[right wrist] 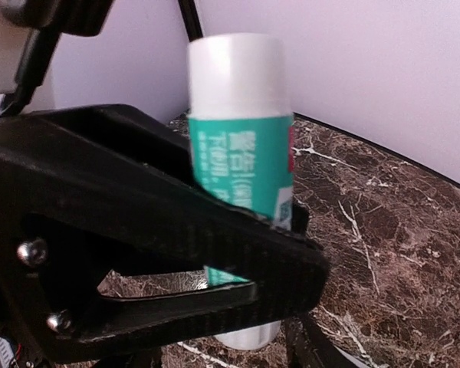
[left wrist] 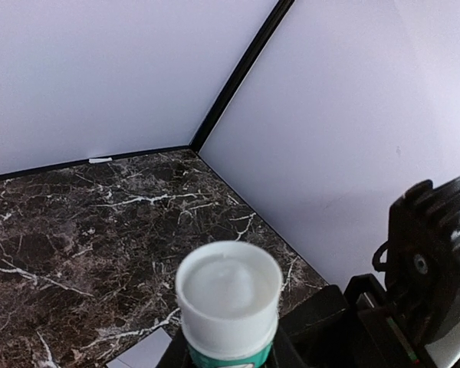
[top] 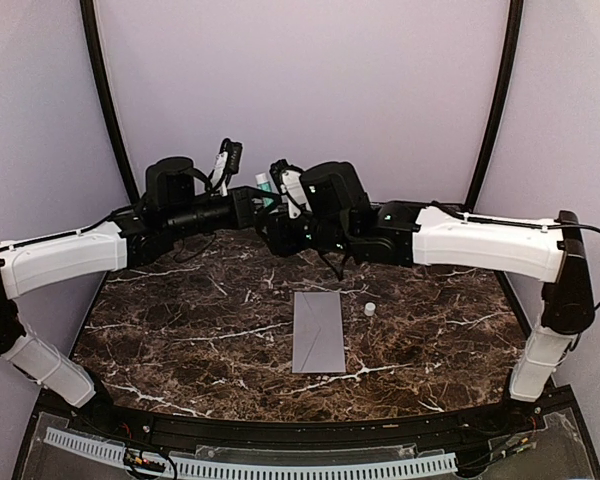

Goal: Place the letter into the envelope and seal it
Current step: Screw the solid glue, then pick up the solid glue cap from the center of the board.

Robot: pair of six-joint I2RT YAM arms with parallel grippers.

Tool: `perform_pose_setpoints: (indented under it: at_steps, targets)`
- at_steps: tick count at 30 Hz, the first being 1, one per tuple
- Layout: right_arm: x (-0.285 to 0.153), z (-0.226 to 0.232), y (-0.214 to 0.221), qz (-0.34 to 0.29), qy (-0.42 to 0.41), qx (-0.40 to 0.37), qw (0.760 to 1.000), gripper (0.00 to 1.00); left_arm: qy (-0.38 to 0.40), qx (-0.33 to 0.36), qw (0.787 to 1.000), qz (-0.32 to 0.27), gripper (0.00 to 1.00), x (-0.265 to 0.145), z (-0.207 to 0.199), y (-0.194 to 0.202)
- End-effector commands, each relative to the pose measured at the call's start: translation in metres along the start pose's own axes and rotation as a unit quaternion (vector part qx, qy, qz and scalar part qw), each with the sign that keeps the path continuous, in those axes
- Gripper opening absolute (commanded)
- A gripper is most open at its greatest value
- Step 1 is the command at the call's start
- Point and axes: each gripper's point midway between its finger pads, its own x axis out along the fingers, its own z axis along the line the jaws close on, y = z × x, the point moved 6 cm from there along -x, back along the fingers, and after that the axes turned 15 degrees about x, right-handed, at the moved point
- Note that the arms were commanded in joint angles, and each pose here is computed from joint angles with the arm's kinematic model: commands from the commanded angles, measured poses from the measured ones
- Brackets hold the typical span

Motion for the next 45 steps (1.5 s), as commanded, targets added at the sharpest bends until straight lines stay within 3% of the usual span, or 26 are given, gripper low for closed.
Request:
perform_pose_setpoints:
  at_steps: [1,5,10,14,18,23,35,45]
  targets:
    - [-0.052,0.022,-0.044,-0.098,-0.075,0.030,0.992,0.57,0.050,-0.034,0.998,0.022,0.00,-0.006,-0.008,0.009]
    - [-0.070,-0.030,-0.030,-0.075,-0.011,0.066,0.995,0.63,0.041,-0.027,0.999,0.018,0.00,-0.020,0.017,0.005]
    - [-0.085,-0.104,-0.001,-0.015,0.092,0.126,0.988,0.64,0.067,-0.019,0.995,0.073,0.00,-0.034,0.042,0.024]
    - [-0.090,-0.150,0.035,0.057,0.185,0.148,0.970,0.64,0.112,0.060,0.986,0.109,0.00,-0.043,0.038,0.038]
    - [-0.085,-0.185,0.077,0.133,0.251,0.166,0.944,0.64,0.145,0.077,0.979,0.119,0.00,-0.048,0.031,0.050]
    - [-0.067,-0.202,0.108,0.190,0.283,0.166,0.925,0.62,0.154,0.081,0.975,0.140,0.00,-0.048,0.029,0.059]
    - [-0.026,-0.221,0.142,0.253,0.325,0.140,0.900,0.57,0.166,0.086,0.969,0.160,0.00,-0.042,0.016,0.069]
    - [-0.008,-0.232,0.154,0.261,0.344,0.135,0.892,0.39,0.175,0.087,0.967,0.161,0.00,-0.041,0.012,0.070]
